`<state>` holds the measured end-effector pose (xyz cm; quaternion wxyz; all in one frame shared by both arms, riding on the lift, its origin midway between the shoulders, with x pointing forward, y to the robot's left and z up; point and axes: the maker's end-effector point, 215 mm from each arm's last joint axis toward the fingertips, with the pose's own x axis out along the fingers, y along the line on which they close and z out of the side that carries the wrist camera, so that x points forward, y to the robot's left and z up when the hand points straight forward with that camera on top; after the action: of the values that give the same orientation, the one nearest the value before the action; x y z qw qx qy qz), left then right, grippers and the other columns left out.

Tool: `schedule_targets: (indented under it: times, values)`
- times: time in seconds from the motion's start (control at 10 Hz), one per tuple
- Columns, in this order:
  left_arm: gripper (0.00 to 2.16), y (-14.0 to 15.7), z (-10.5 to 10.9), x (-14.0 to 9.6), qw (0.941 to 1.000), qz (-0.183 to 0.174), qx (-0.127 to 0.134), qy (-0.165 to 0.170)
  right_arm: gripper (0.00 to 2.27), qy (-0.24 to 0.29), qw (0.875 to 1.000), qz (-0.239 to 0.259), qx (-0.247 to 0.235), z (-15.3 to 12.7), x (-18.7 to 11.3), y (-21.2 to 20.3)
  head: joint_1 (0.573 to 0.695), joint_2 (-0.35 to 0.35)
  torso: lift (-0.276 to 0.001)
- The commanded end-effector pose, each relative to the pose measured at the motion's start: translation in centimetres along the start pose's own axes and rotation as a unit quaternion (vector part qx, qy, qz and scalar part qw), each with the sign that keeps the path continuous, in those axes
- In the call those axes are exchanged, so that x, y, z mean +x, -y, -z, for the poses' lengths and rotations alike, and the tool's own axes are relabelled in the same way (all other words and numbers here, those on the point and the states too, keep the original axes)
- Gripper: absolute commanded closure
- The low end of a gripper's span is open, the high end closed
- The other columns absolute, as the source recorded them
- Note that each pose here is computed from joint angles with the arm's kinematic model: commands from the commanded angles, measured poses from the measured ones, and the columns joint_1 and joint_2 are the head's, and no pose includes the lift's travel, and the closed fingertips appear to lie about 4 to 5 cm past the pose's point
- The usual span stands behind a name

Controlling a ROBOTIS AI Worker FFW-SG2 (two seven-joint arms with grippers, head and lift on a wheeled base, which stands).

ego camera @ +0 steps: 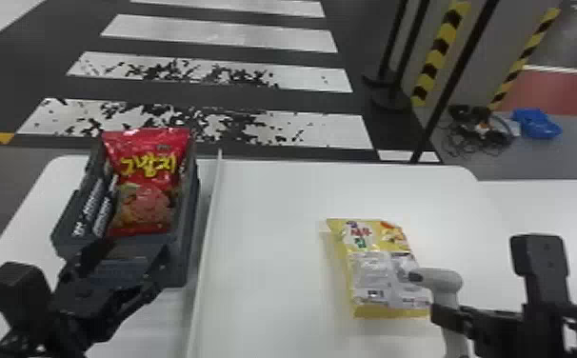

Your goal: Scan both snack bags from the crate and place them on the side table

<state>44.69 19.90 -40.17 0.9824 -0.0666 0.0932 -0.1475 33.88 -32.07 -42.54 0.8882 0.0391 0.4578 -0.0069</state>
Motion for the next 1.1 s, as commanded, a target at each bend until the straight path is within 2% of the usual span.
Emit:
schedule_targets:
  times: [0.0,0.3,0.5,0.6,1.0]
  values:
    - [0.08,0.1,0.0,0.0,1.0,0.001,0.0,0.0,2.25,-0.005,1.0,0.021,0.011,-0.3,0.3,3.3,0.695,-0.161,-0.095]
    - [0.08,0.2,0.2,-0.1,1.0,0.0,-0.001,-0.002,2.25,-0.047,0.997,0.048,0.035,0.5,3.3,9.1,0.695,-0.246,-0.095]
    - [0.08,0.6,0.4,0.0,1.0,0.002,0.0,-0.003,2.25,0.04,0.998,0.052,-0.011,-5.8,6.0,11.3,0.695,-0.298,-0.095]
    - [0.08,0.7,0.4,0.0,1.0,0.002,0.001,-0.003,2.25,0.065,0.996,0.05,-0.021,-7.6,6.9,11.6,0.695,-0.307,-0.095]
    - [0.08,0.7,0.6,0.1,1.0,0.002,0.002,-0.006,2.25,0.056,0.996,0.059,-0.037,-9.4,10.5,13.8,0.695,-0.312,-0.095]
